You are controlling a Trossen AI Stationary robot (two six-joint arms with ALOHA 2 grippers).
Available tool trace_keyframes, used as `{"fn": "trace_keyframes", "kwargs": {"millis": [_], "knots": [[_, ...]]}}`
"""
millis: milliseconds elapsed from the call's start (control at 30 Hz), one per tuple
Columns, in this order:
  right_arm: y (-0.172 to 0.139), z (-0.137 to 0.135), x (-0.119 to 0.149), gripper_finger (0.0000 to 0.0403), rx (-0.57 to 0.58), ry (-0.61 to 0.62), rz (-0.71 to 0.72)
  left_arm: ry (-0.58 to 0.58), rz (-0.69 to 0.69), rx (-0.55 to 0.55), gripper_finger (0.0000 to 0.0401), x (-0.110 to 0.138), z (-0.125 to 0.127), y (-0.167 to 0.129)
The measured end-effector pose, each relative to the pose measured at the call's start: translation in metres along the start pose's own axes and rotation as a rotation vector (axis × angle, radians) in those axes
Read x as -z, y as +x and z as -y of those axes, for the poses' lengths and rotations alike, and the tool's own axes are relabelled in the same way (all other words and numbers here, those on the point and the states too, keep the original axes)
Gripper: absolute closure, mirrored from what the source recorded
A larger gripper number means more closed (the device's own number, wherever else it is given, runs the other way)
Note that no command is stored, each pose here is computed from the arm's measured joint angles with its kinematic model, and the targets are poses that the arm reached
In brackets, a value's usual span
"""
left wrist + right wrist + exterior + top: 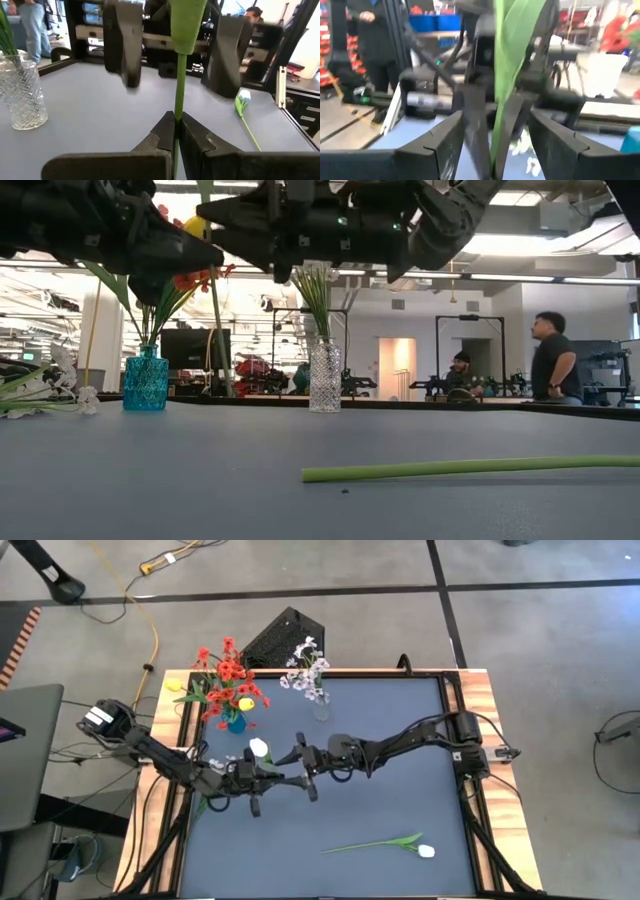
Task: Sort flowers into vase by color
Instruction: Put the top white tulip into the transparent vase
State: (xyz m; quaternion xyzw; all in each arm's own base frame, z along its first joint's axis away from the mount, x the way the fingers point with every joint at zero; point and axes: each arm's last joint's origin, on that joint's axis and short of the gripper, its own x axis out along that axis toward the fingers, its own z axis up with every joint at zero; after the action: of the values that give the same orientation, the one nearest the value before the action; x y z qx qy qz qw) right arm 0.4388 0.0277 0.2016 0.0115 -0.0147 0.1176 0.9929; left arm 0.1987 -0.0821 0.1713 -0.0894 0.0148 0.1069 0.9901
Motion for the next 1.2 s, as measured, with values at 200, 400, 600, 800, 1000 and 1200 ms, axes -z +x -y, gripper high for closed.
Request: {"fn": "trace_keyframes", "kwargs": {"millis": [200,400,600,800,1000,1200], "knots": [[0.006,-0.003,0.003,0.0181,-0.007,-0.006,-0.006,0.0,-0.014,-0.004,0.0401,0.002,0.0,0.0],[0.006,-0.002,0.004,0.0236,0.0,0.011,-0.022,-0.001,-0.016,-0.004,0.0401,0.002,0.0,0.0],[0.006,-0.001,0.006,0.0304,0.003,0.035,-0.046,-0.002,-0.015,-0.004,0.0401,0.002,0.0,0.0],[0.006,-0.001,0.007,0.0373,0.0,0.036,-0.052,0.011,-0.017,-0.005,0.039,0.002,0.0,0.0],[-0.001,0.012,-0.004,0.0379,-0.041,0.049,-0.065,0.053,-0.002,-0.007,0.0328,0.0,0.003,-0.004],[-0.016,0.027,-0.025,0.0379,0.024,-0.032,-0.156,0.105,-0.013,-0.097,0.0267,-0.006,0.003,-0.017]]}}
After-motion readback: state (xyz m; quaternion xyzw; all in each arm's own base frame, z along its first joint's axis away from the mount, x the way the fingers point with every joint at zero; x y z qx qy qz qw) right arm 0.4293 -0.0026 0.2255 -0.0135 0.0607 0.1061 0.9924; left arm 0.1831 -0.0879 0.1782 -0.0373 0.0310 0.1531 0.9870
